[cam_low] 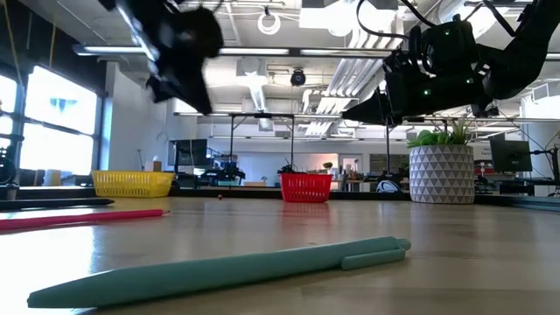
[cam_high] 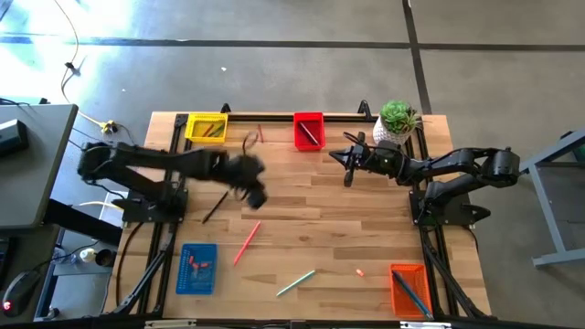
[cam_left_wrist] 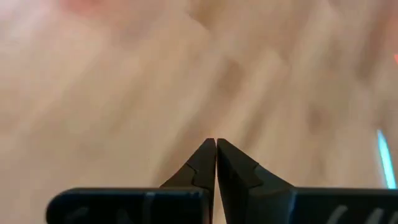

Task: Sort crayons/erasers/pens/pencils in bins
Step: Put the red crayon into the yellow bin

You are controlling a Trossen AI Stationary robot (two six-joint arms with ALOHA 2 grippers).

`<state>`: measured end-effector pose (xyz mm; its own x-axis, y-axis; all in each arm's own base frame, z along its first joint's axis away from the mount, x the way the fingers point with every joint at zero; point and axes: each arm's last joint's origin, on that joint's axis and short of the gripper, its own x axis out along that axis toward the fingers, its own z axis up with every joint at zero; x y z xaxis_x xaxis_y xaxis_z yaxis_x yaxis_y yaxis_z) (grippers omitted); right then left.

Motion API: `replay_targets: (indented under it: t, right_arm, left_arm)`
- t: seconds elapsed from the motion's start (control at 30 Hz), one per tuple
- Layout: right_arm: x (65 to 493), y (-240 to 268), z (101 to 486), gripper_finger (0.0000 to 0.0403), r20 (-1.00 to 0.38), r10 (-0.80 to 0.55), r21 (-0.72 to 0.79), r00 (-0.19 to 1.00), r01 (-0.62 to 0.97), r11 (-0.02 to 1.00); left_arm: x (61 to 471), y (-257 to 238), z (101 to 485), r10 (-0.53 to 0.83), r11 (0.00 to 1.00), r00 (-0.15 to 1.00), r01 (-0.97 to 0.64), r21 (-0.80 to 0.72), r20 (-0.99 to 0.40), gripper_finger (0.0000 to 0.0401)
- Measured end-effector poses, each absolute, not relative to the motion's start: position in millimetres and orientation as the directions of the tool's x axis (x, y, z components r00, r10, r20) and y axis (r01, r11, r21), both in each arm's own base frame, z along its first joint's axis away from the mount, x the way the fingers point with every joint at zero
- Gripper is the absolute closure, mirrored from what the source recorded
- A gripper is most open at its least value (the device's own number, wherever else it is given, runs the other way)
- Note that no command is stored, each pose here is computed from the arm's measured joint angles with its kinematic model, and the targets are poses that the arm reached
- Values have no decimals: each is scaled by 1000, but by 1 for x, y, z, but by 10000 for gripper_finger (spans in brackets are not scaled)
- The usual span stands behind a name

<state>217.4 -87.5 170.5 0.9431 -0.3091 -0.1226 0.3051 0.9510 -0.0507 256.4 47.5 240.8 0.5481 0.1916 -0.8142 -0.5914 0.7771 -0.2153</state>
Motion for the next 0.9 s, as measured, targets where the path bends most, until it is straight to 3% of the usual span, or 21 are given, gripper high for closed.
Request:
replay_targets:
  t: [0.27,0.53,0.9]
  right_arm:
    - [217,-88,171,403,-122,-309,-51,943,305,951]
    - [217,-88,171,403,-122,-310,-50,943,306,951]
    - [217,-88,171,403,-122,-310,-50,943,306,951]
  left_arm:
    - [274,120,227,331,705,487,-697,-131,-808,384]
    - [277,178,195,402,596,321,-803,-21,-858,323]
    - [267,225,172,455,494,237,-869,23,-858,253]
